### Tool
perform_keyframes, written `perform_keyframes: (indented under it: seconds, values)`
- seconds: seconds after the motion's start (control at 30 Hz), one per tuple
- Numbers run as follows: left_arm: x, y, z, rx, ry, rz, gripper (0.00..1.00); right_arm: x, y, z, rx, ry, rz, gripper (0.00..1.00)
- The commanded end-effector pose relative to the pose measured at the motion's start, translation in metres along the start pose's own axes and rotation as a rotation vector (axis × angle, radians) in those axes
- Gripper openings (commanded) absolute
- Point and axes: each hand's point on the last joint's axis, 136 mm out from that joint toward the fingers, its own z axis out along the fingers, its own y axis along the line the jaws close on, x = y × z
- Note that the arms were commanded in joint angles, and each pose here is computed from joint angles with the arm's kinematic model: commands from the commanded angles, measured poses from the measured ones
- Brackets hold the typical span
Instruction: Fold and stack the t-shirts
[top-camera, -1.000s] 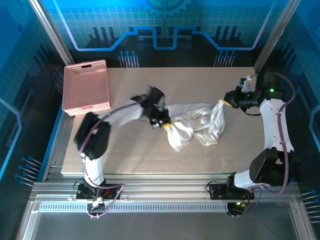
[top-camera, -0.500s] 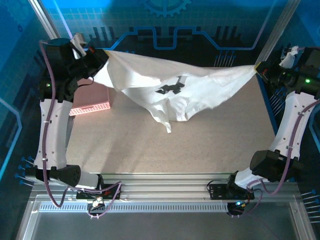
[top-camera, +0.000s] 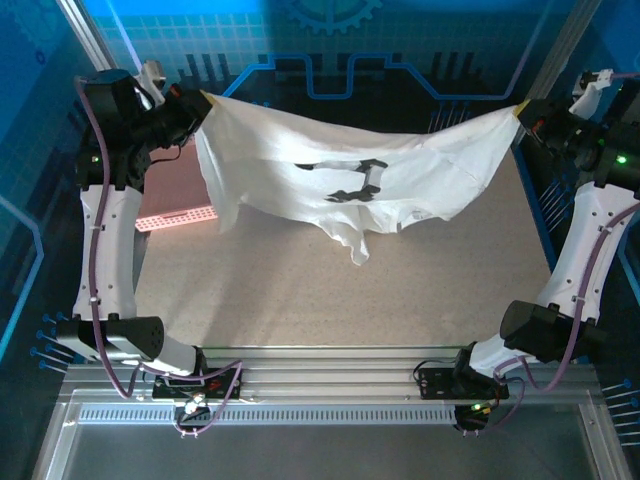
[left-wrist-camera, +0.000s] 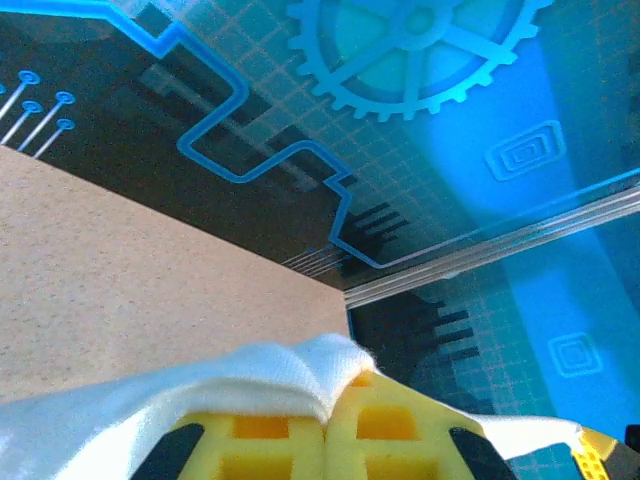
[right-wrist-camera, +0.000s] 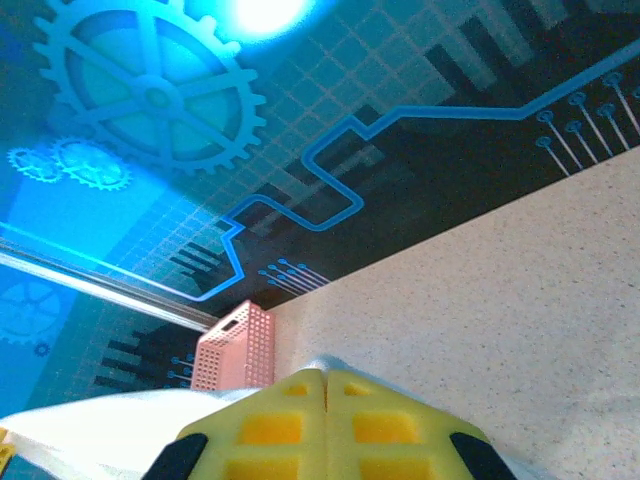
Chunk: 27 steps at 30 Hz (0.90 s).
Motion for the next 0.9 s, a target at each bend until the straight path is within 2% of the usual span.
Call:
perform_keyframes:
  seconds: [0.0, 0.1, 0.27, 0.37, 0.5, 0.63, 0.7, 0.77, 0.87]
  values:
    - [0.009, -0.034, -0.001, 0.134, 0.015, 0.023, 0.0, -0.007, 0.04, -0.014, -0.088, -0.04, -0.039, 0.0]
    - [0.019, -0.052, 0.006, 0.19, 0.041, 0.048, 0.0, -0.003, 0.058, -0.02, -0.119, -0.046, -0.052, 0.0]
    - [0.017, -0.082, 0.016, 0.283, 0.061, 0.067, 0.0, -0.006, 0.089, -0.032, -0.174, -0.064, -0.061, 0.0]
    - [0.019, -0.081, 0.016, 0.283, 0.059, 0.077, 0.0, 0.001, 0.101, -0.041, -0.187, -0.056, -0.09, 0.0]
    - [0.048, -0.04, 0.024, 0.18, 0.139, 0.027, 0.0, 0.025, 0.077, -0.042, -0.097, 0.017, -0.048, 0.0]
    - [0.082, -0.012, -0.002, 0.113, 0.171, 0.046, 0.0, 0.056, 0.074, -0.056, -0.095, 0.065, -0.048, 0.0]
    - [0.101, 0.005, -0.012, 0.082, 0.201, 0.012, 0.0, 0.072, 0.069, -0.057, -0.083, 0.097, -0.039, 0.0]
    - [0.126, 0.037, -0.013, 0.014, 0.254, -0.053, 0.0, 0.087, 0.056, -0.049, -0.064, 0.141, -0.013, 0.0]
    - [0.16, 0.102, -0.004, -0.14, 0.31, -0.113, 0.0, 0.103, 0.015, -0.03, 0.043, 0.199, 0.02, 0.0]
